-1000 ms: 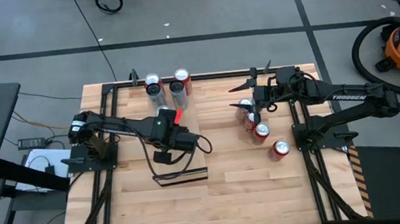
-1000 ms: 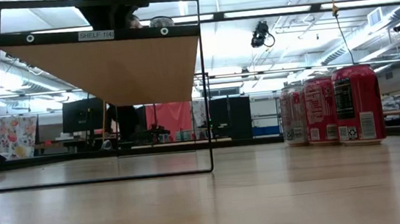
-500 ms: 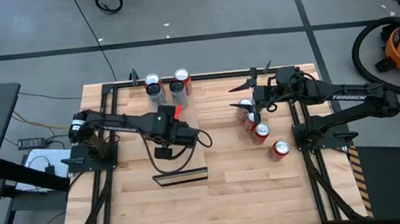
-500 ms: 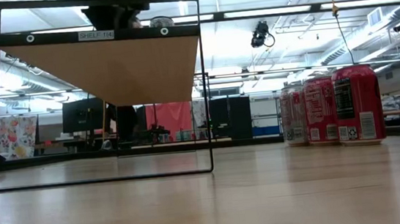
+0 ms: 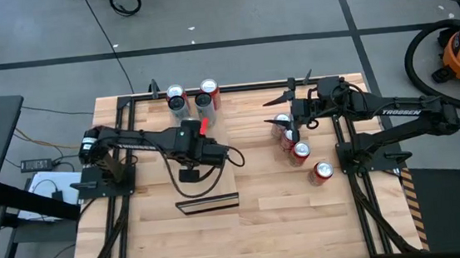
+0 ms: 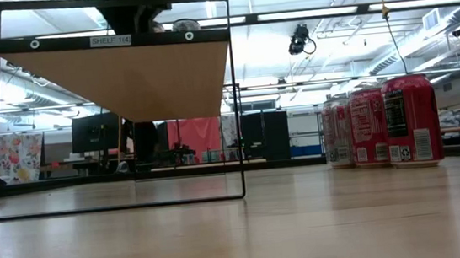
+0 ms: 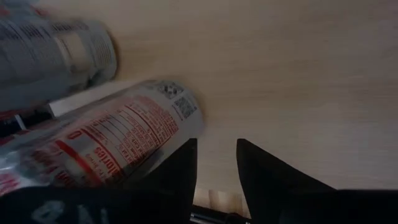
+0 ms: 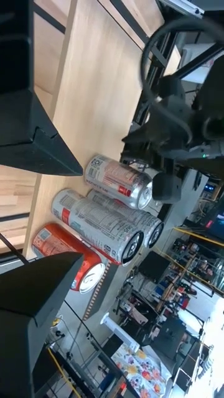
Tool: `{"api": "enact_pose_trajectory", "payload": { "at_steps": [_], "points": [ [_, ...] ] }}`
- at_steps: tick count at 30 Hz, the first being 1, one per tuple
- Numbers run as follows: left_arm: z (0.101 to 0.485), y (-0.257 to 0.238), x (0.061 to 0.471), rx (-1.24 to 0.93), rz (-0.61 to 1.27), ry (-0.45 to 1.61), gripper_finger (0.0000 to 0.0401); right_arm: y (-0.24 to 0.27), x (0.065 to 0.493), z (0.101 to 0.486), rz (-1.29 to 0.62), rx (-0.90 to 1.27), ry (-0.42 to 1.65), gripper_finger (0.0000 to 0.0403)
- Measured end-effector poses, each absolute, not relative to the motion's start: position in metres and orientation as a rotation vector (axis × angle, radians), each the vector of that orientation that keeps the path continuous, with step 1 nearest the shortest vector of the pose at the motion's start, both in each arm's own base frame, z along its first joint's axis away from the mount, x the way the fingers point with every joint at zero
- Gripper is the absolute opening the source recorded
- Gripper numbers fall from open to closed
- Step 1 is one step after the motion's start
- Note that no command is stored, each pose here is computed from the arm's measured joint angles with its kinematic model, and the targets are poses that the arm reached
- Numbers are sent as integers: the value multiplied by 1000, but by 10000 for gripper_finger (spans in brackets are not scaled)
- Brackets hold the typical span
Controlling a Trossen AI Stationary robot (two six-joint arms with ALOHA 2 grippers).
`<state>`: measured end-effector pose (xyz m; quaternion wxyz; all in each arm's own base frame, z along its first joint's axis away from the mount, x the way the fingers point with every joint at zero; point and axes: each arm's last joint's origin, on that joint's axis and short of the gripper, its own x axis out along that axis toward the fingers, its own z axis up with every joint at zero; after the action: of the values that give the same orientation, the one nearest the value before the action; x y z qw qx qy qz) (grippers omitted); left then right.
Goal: Place canned beverage on shelf
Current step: Put the top red and silver soda can on the shelf
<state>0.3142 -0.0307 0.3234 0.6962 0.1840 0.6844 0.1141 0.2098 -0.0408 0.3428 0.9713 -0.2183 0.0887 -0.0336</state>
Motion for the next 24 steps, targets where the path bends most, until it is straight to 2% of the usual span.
{"api": "enact_pose_trajectory", "payload": {
  "at_steps": [5,9,15,24],
  "points": [
    [338,-36,316,447,286,1452,121,-41,210,343,-69,-438,175,221],
    [339,-34,316,570,324,1439,121,-41,210,343,-69,-438,175,221],
    [337,-32,318,704,263,1459,121,-41,210,343,-68,-438,177,221],
    [336,-30,316,605,274,1479,121,-41,210,343,-68,-437,179,221]
  ]
}}
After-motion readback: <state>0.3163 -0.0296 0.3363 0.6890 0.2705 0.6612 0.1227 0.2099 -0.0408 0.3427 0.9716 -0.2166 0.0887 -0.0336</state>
